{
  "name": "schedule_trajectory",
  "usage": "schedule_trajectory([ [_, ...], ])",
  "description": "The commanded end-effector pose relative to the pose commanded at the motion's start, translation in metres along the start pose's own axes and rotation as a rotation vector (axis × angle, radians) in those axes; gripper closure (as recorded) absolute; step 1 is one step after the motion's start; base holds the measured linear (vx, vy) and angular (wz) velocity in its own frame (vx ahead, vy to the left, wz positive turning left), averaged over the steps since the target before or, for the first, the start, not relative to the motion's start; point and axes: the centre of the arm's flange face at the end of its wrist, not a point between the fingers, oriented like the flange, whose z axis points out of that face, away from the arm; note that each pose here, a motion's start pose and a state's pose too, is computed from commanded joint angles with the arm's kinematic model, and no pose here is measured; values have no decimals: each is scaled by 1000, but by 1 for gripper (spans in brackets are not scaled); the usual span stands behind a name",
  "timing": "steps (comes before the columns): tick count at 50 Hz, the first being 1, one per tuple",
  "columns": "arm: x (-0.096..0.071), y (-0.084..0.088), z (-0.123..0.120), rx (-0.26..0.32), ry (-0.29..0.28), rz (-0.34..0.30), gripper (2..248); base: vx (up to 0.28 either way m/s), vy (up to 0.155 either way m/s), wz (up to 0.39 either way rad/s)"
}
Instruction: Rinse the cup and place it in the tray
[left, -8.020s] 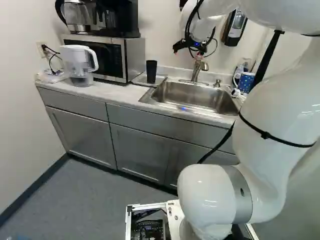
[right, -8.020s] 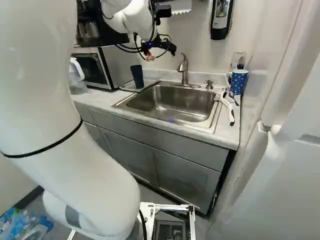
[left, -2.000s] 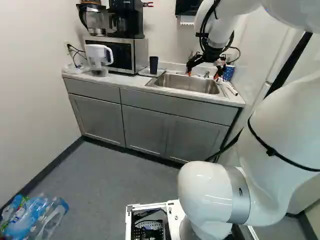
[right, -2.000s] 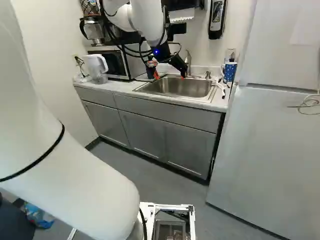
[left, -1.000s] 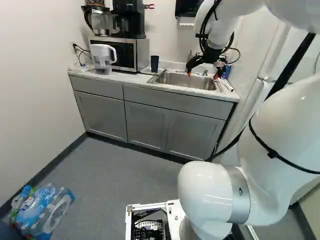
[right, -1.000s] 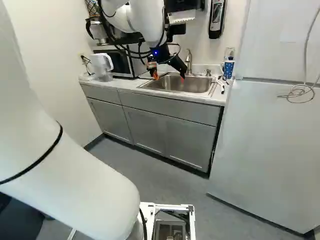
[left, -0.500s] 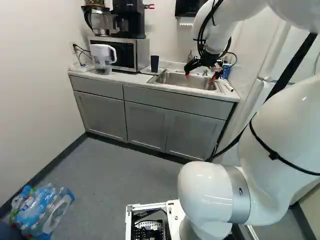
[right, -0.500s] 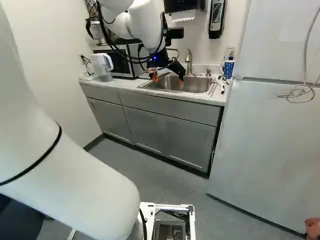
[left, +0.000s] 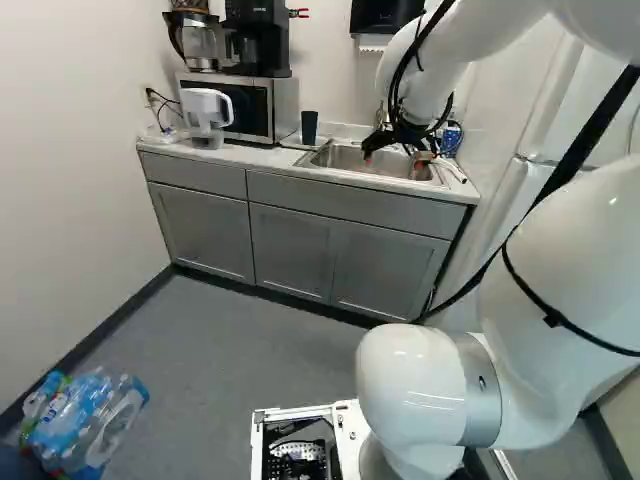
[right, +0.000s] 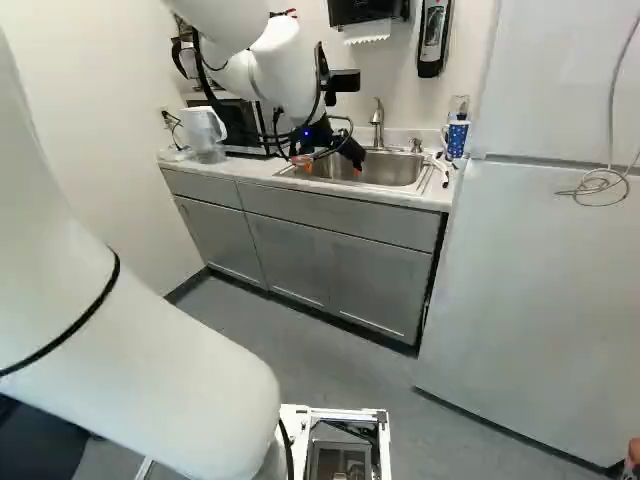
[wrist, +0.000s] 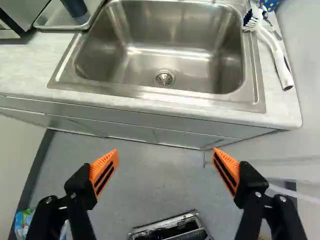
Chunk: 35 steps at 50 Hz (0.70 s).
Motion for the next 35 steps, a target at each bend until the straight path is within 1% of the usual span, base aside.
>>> schedule_trajectory([
  [15,-25,-10,18,21,56,-21,3,0,0,0],
  [35,-71,-24,42,56,148,-53,3,0,0,0],
])
